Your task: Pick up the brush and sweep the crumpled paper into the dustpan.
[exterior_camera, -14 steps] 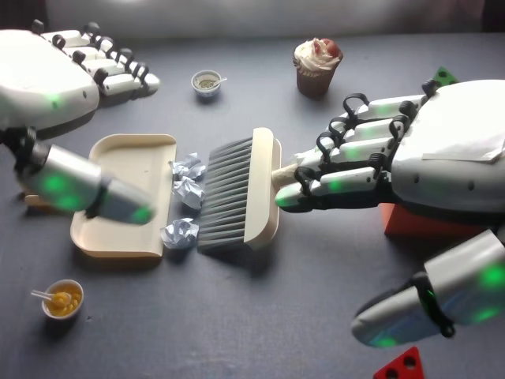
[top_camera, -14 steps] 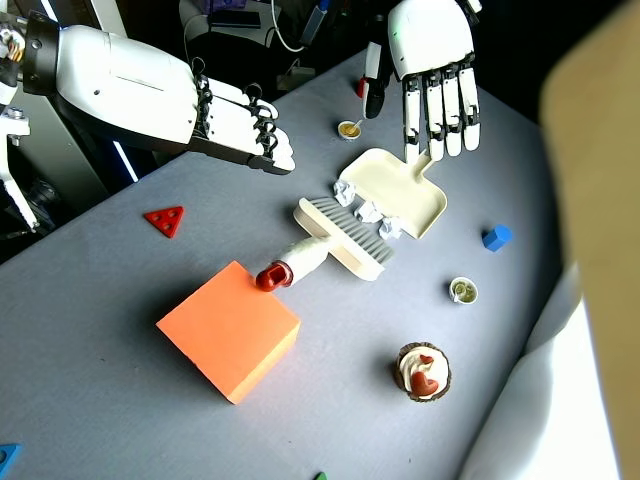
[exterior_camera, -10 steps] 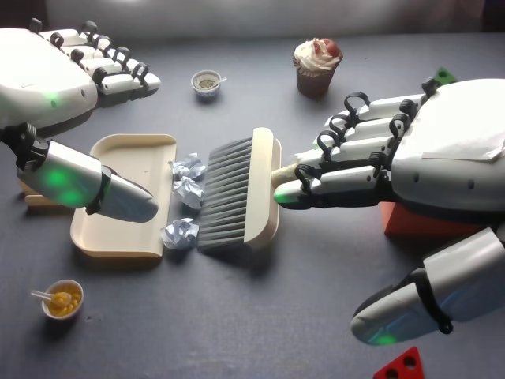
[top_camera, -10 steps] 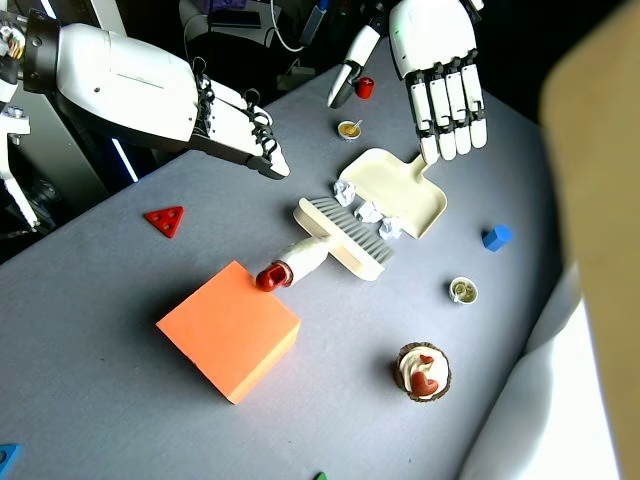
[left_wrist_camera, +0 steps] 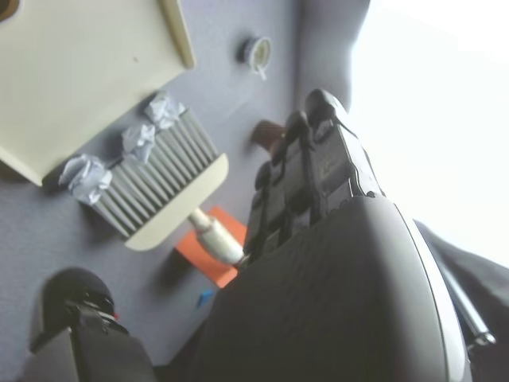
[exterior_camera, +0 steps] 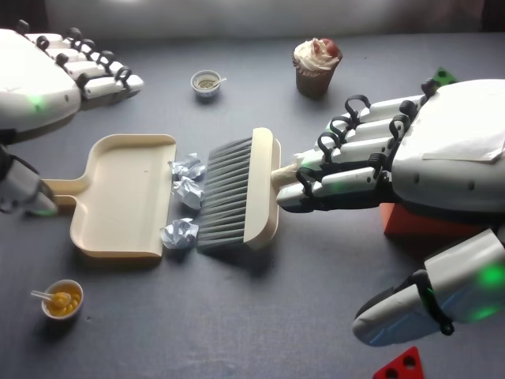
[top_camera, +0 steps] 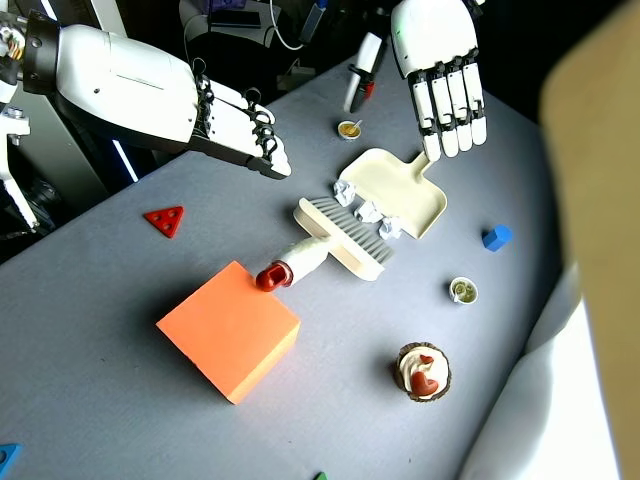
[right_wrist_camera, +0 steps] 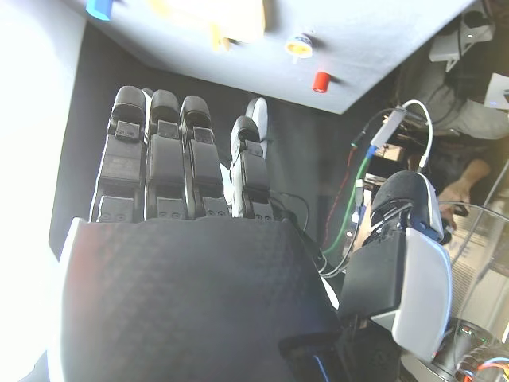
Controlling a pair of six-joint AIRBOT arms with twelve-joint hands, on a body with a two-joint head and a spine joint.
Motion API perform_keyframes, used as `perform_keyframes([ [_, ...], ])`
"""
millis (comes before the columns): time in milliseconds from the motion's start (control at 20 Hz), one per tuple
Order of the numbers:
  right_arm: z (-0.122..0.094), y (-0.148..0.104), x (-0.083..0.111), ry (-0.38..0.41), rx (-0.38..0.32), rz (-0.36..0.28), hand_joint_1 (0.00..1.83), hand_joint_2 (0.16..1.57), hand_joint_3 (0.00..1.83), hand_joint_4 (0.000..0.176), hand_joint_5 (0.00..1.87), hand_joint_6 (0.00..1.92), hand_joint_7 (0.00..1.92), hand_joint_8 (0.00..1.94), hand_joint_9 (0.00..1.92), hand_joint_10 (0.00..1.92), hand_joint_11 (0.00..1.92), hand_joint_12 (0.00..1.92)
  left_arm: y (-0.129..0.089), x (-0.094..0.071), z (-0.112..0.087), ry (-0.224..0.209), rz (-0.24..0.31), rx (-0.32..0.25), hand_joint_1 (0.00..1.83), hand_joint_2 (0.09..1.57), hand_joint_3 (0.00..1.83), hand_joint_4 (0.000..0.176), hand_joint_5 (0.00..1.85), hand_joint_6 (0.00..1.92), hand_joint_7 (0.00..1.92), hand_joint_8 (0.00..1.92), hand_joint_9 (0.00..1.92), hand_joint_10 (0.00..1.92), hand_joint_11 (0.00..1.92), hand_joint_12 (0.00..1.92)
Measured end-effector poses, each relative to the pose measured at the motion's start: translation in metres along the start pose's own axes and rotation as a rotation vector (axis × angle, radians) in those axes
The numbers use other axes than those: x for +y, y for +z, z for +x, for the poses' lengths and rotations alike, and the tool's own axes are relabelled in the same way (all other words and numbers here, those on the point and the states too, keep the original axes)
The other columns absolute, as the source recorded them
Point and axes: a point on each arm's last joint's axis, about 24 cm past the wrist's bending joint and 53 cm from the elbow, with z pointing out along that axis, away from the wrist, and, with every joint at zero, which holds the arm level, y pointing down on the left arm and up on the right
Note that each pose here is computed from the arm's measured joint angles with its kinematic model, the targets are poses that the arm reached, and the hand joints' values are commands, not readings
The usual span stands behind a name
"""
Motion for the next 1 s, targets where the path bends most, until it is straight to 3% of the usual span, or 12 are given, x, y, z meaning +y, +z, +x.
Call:
perform_keyframes([
  [200, 0.000, 0.000, 0.000, 0.000, 0.000, 0.000, 0.00, 0.88, 0.00, 0.000, 0.13, 0.00, 0.16, 0.01, 0.17, 0.01, 0.13, 0.08, 0.002, 0.012, 0.003, 0.045, -0.016, 0.015, 0.93, 0.92, 0.01, 0.000, 0.06, 0.01, 0.04, 0.01, 0.07, 0.01, 0.11, 0.09],
  [400, 0.000, 0.000, 0.000, 0.000, 0.000, 0.000, 0.00, 0.88, 0.00, 0.000, 0.14, 0.01, 0.17, 0.01, 0.17, 0.01, 0.14, 0.08, 0.005, 0.013, 0.013, 0.089, -0.007, 0.046, 0.89, 0.96, 0.00, 0.051, 0.28, 0.01, 0.17, 0.00, 0.16, 0.00, 0.18, 0.11],
  [500, 0.000, 0.000, 0.000, 0.000, 0.000, 0.000, 0.00, 0.88, 0.00, 0.000, 0.14, 0.00, 0.18, 0.01, 0.18, 0.01, 0.15, 0.08, 0.005, 0.019, 0.010, 0.108, -0.017, 0.012, 0.89, 0.97, 0.00, 0.067, 0.38, 0.01, 0.23, 0.01, 0.20, 0.01, 0.19, 0.11],
  [600, 0.000, 0.000, 0.000, 0.000, 0.000, 0.000, 0.00, 0.87, 0.00, 0.000, 0.14, 0.01, 0.19, 0.01, 0.19, 0.01, 0.16, 0.08, 0.004, 0.028, 0.005, 0.097, -0.039, -0.020, 0.86, 0.99, 0.01, 0.088, 0.41, 0.01, 0.23, 0.00, 0.20, 0.00, 0.19, 0.10],
  [700, 0.000, 0.000, 0.000, 0.000, 0.000, 0.000, 0.00, 0.88, 0.00, 0.000, 0.11, 0.00, 0.16, 0.00, 0.17, 0.00, 0.13, 0.06, 0.004, 0.036, 0.010, 0.041, -0.065, -0.037, 0.89, 0.99, 0.00, 0.094, 0.48, 0.01, 0.27, 0.00, 0.23, 0.00, 0.23, 0.11],
  [750, 0.000, 0.000, 0.000, 0.000, 0.000, 0.000, 0.00, 0.88, 0.00, 0.000, 0.11, 0.00, 0.15, 0.00, 0.17, 0.00, 0.13, 0.06, 0.005, 0.041, 0.021, -0.026, -0.087, -0.024, 0.89, 0.99, 0.00, 0.100, 0.50, 0.01, 0.29, 0.01, 0.25, 0.01, 0.25, 0.12],
  [850, 0.000, 0.000, 0.000, 0.000, -0.001, 0.000, 0.00, 0.88, 0.00, 0.000, 0.08, 0.00, 0.12, 0.00, 0.14, 0.00, 0.09, 0.04, 0.005, 0.046, 0.036, -0.068, -0.111, -0.006, 0.89, 1.00, 0.01, 0.103, 0.53, 0.02, 0.26, 0.00, 0.23, 0.00, 0.27, 0.12],
  [1000, 0.000, 0.000, 0.000, 0.000, -0.001, 0.000, 0.00, 0.88, 0.00, 0.000, 0.08, 0.00, 0.11, 0.00, 0.12, 0.00, 0.08, 0.03, 0.005, 0.056, 0.043, -0.123, -0.159, -0.033, 0.88, 1.02, 0.01, 0.087, 0.52, 0.01, 0.24, 0.00, 0.23, 0.00, 0.27, 0.12],
])
